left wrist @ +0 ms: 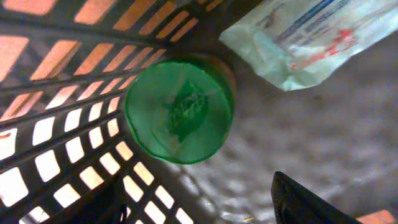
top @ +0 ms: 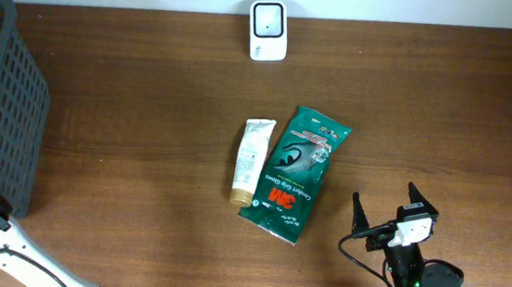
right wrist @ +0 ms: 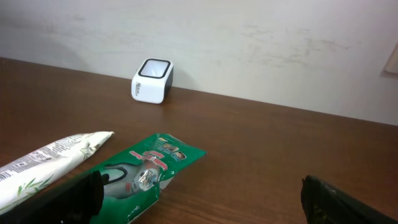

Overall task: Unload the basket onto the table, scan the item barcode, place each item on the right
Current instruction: 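Reach the left gripper into the basket and grasp the green-lidded jar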

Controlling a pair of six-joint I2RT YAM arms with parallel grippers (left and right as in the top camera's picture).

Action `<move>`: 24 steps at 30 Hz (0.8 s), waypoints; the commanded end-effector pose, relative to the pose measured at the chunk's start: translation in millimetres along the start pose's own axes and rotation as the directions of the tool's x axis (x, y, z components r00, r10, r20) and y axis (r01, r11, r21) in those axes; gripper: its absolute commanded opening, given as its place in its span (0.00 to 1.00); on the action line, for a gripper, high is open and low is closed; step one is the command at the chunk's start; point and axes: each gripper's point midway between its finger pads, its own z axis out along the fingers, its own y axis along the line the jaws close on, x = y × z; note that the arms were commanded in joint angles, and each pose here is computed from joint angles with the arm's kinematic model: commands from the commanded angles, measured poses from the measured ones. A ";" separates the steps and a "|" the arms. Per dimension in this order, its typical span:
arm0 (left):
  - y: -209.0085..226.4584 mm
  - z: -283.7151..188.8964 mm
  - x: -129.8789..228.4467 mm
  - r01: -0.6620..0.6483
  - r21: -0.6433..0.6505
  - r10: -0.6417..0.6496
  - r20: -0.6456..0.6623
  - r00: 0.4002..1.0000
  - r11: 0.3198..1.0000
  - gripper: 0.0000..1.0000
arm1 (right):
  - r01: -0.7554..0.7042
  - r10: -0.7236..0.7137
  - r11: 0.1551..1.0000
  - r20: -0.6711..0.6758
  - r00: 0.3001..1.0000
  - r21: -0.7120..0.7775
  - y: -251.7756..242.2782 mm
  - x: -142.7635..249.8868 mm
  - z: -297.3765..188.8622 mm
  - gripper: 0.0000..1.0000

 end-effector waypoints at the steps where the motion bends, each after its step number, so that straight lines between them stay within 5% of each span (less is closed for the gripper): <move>1: 11.6 12.0 5.2 0.043 -0.137 -0.047 -0.027 0.999 0.990 0.74 | 0.003 -0.003 1.000 -0.002 1.000 -0.002 -0.1 2.9 0.2 0.98; 15: 9.4 57.9 0.4 0.111 -0.194 -0.116 -0.014 0.993 0.975 0.78 | 0.003 -0.003 1.000 -0.002 1.000 -0.002 -0.1 2.9 0.2 0.98; 24: -64.8 53.7 -14.7 -0.033 0.047 0.031 0.038 0.999 0.998 0.74 | 0.003 -0.003 1.000 -0.002 1.000 -0.002 -0.1 2.9 0.2 0.99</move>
